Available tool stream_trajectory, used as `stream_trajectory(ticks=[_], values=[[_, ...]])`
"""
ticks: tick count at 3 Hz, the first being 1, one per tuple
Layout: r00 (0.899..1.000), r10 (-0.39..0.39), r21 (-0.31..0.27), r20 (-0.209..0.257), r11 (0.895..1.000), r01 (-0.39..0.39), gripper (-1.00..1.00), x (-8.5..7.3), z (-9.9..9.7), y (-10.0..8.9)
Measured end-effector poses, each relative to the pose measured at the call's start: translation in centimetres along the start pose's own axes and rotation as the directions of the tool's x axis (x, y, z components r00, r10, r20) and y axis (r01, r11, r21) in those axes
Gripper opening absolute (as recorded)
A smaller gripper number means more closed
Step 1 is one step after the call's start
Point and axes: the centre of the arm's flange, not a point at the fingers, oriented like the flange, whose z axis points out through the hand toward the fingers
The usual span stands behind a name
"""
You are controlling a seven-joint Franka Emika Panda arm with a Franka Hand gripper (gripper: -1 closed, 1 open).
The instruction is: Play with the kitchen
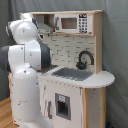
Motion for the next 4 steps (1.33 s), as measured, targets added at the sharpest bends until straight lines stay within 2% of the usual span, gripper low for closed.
stream_trajectory(ticks=[1, 2, 3, 4], values=[[0.999, 0.026, -0.026, -0.036, 0.999, -0.027, -1.0, -1.2, 0.2, 2.2], [0.997, 0.05, -0.041, -0.051, 0.998, -0.052, -1.0, -1.3, 2.2, 4.1], [0.994, 0.092, -0.048, -0.058, 0.994, -0.094, -1.0, -2.8, 3.7, 7.4], [0.994, 0.098, -0.037, -0.051, 0.994, -0.1, -1.0, -5.0, 4.9, 9.1]])
